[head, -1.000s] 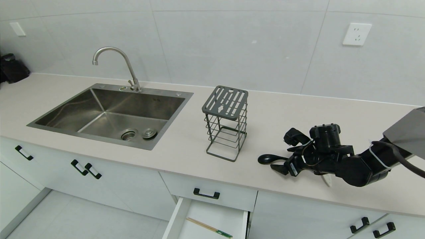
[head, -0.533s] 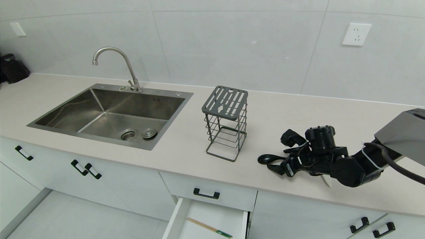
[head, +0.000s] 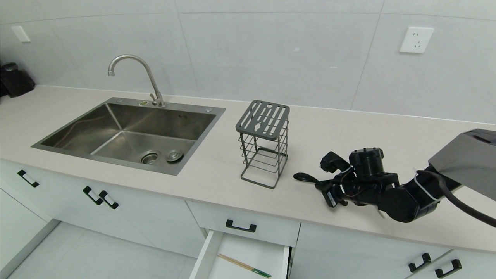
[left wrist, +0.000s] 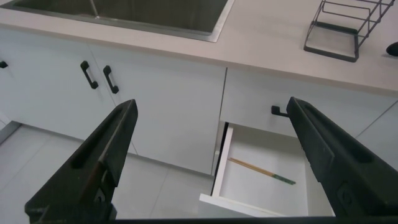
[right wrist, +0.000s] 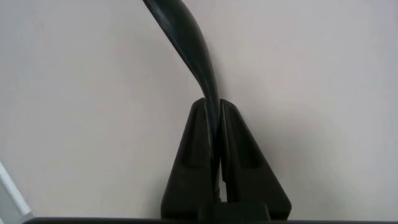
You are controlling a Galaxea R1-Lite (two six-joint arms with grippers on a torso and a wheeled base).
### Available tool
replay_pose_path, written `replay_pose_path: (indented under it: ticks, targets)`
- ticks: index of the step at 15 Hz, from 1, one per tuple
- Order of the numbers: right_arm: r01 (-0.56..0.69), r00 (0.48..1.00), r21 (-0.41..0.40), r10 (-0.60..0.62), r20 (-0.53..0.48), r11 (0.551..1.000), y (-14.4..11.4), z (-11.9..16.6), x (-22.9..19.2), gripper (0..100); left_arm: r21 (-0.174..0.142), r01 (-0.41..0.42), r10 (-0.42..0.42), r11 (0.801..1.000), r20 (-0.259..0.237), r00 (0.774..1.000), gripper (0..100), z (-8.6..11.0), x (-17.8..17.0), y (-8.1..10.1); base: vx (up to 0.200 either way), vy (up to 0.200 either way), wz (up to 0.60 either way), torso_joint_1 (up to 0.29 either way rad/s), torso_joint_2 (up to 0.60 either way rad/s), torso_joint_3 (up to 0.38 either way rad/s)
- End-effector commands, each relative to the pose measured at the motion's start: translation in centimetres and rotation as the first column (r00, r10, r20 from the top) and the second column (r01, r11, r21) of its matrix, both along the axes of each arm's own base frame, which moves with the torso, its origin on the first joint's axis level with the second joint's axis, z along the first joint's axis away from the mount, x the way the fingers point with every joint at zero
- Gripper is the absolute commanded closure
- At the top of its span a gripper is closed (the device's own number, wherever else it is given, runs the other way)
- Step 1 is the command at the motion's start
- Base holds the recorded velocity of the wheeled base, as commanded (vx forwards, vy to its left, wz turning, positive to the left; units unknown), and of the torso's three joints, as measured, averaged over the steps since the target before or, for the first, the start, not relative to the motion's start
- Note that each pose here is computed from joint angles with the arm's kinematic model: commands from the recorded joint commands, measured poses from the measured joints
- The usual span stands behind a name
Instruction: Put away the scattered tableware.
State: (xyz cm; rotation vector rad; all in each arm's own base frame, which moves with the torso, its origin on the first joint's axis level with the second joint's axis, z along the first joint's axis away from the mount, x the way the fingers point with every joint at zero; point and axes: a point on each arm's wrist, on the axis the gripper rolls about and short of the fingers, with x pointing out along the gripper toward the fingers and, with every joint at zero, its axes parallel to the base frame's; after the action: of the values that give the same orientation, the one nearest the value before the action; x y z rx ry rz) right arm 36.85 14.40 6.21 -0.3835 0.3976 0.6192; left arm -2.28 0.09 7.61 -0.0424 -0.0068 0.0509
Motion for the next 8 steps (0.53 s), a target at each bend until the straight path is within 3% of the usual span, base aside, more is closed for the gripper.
replay_pose_path:
  ticks: [1, 8]
  targets:
    - [-0.021, 1.0, 0.004, 0.021, 0.019, 1.0, 1.0, 0.4, -0.4, 100, -0.001, -0.001, 0.001, 1.0, 0.0, 1.0, 0, 0.0, 0.0, 0.0, 0.0, 0.0, 0.0, 0.0, 0.0, 0.0]
    - [-0.085, 0.996, 0.0, 0.085, 0.017, 0.996, 2.7, 1.3, -2.9, 100, -0.001, -0.001, 0.001, 1.0, 0.0, 1.0, 0, 0.0, 0.0, 0.0, 0.0, 0.0, 0.0, 0.0, 0.0, 0.0]
